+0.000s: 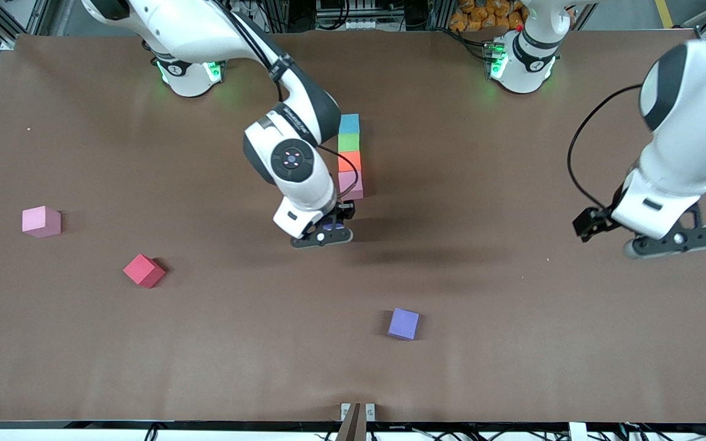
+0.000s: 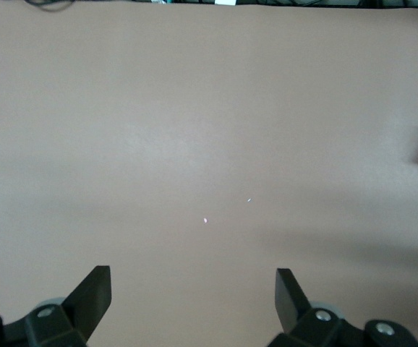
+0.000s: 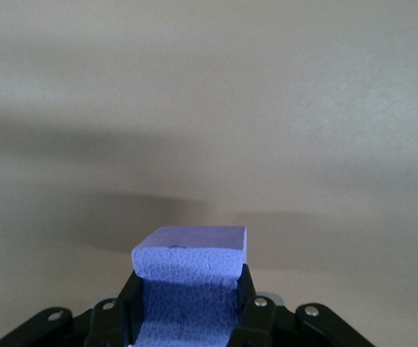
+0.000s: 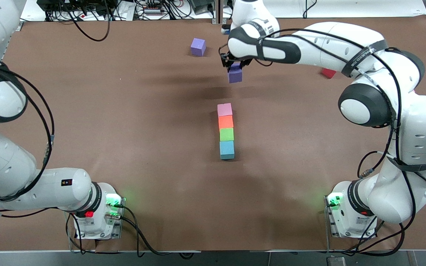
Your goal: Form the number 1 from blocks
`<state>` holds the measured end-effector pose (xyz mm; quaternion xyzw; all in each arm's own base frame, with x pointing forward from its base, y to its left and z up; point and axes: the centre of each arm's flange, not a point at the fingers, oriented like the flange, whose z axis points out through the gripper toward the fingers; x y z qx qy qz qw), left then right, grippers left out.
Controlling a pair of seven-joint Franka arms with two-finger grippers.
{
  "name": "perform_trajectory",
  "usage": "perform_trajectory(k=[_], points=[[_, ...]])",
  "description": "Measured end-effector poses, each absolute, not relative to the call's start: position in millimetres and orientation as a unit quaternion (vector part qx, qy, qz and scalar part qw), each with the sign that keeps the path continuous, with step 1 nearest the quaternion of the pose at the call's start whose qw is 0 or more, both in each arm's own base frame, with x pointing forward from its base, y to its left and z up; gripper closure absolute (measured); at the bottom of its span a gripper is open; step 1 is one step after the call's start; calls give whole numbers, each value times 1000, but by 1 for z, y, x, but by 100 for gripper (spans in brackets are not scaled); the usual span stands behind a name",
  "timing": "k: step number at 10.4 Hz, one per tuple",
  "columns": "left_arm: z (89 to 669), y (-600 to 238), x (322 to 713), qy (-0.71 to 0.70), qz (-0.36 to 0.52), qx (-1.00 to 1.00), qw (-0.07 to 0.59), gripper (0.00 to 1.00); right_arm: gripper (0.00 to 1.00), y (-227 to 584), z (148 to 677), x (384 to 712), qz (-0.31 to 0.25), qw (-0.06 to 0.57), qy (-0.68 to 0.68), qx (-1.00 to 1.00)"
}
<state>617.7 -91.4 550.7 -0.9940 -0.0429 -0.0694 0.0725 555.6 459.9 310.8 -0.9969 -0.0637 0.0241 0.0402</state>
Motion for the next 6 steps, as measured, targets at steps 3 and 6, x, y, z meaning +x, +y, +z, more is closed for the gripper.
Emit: perform_trajectory(k=[3, 6], points=[[615, -37, 589, 19, -83, -996, 35, 0, 48, 480, 279, 539, 11, 45, -78, -996], [650, -5, 559, 59, -80, -995, 15, 0, 48, 489, 242, 510, 19, 45, -93, -994]])
